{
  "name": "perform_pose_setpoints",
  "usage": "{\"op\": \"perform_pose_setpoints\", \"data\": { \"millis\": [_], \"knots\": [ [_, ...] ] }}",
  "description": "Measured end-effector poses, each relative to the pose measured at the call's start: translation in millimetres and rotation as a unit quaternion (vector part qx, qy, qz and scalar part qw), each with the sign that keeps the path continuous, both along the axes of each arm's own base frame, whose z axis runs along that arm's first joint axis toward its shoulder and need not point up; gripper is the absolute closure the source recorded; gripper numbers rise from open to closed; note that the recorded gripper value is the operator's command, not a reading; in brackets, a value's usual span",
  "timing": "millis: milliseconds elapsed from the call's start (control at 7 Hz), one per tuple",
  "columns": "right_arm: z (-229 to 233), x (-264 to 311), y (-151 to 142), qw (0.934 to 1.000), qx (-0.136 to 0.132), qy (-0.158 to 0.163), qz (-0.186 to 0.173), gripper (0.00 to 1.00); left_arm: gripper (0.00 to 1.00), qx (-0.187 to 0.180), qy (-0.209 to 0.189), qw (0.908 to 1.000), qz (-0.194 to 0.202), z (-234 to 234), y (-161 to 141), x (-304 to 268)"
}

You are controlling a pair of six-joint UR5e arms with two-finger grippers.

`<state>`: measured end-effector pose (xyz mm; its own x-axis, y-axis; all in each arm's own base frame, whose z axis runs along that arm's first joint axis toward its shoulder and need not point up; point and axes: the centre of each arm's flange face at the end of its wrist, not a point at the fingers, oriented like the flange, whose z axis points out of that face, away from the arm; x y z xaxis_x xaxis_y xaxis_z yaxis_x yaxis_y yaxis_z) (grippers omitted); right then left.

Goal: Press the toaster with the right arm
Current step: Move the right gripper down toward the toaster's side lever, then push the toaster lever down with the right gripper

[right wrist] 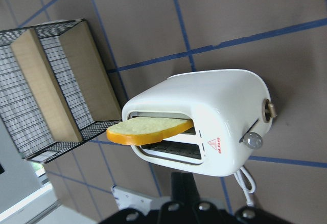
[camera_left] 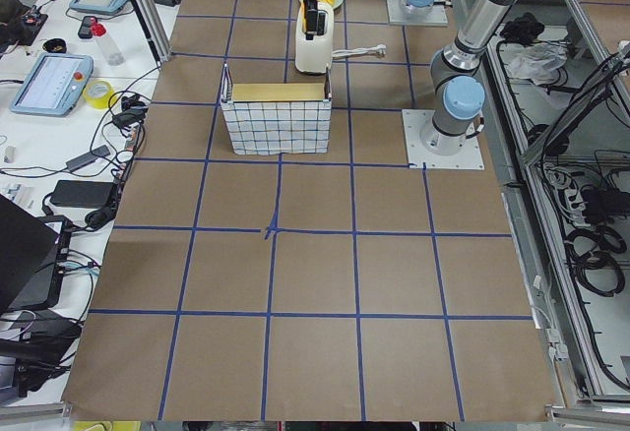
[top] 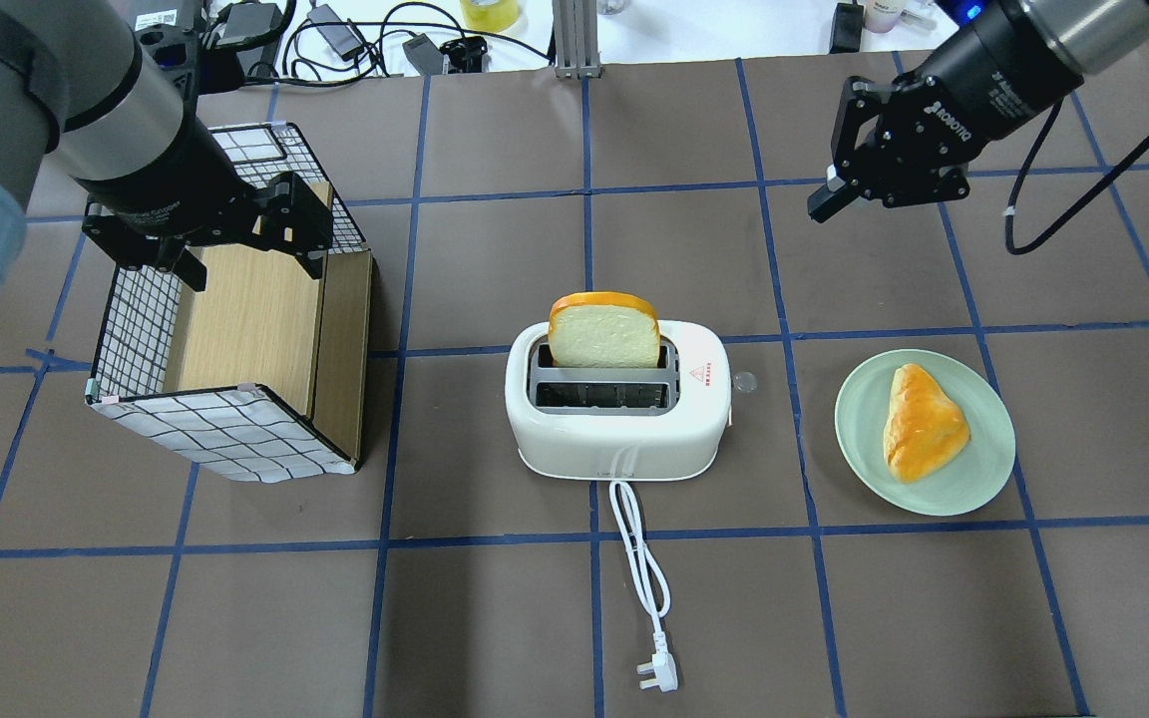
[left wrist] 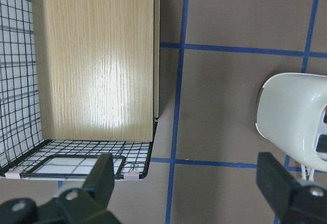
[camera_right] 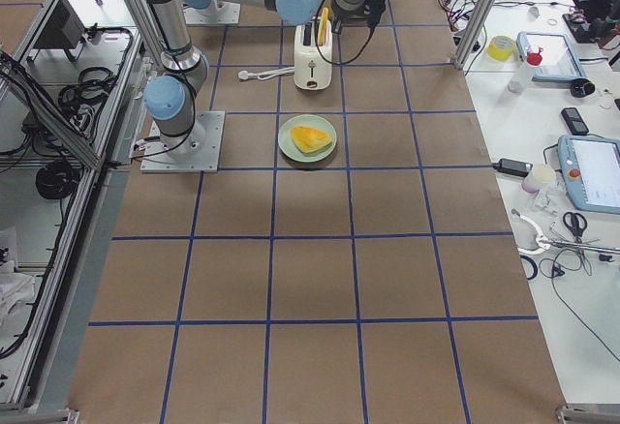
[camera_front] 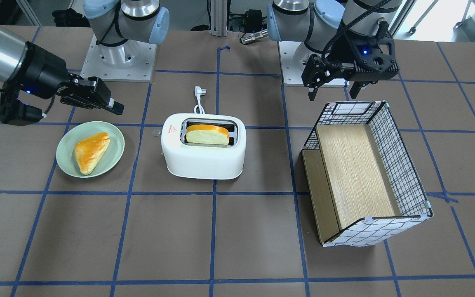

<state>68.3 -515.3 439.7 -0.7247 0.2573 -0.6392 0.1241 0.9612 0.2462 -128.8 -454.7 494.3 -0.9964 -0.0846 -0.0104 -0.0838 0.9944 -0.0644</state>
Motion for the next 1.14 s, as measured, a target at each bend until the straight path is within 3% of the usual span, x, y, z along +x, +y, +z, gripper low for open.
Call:
{"op": "perform_pose_setpoints", "data": {
  "millis": [143, 286, 429, 1143],
  "knots": [
    [-38, -7, 9, 0.9979, -0.008, -0.064, 0.003, 1.00, 0.00, 0.000, 0.000, 1.0000, 0.000, 0, 0, 0],
    [-71, -11, 20, 0.9942, -0.026, -0.104, 0.013, 1.00, 0.00, 0.000, 0.000, 1.0000, 0.000, 0, 0, 0],
    [-98, -11, 28, 0.9910, -0.044, -0.124, 0.026, 1.00, 0.00, 0.000, 0.000, 1.0000, 0.000, 0, 0, 0],
    [-174, -21, 47, 0.9836, -0.092, -0.147, 0.051, 1.00, 0.00, 0.000, 0.000, 1.0000, 0.000, 0, 0, 0]
  ]
}}
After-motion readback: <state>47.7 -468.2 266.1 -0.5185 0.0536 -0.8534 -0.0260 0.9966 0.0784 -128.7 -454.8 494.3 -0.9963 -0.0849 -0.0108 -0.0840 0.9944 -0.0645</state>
